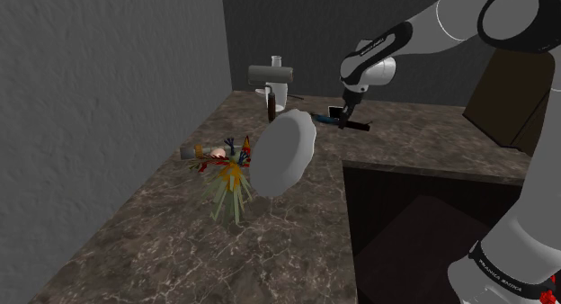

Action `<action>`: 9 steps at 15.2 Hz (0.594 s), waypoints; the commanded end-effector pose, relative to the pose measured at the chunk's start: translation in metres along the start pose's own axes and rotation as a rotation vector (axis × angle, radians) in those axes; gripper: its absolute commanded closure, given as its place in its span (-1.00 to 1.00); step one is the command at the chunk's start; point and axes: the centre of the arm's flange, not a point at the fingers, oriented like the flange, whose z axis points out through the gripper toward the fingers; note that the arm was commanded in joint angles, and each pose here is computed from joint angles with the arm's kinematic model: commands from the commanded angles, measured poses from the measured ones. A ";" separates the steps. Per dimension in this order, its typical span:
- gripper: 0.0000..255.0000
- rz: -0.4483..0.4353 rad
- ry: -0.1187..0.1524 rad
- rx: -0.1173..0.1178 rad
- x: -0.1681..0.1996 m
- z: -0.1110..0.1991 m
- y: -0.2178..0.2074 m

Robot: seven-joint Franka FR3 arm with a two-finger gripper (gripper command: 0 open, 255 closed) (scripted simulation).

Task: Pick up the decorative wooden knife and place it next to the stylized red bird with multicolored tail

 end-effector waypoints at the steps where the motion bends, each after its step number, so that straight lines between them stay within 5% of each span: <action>1: 1.00 0.000 0.000 0.000 0.001 -0.009 0.000; 9: 1.00 0.000 0.000 0.000 0.006 -0.051 -0.001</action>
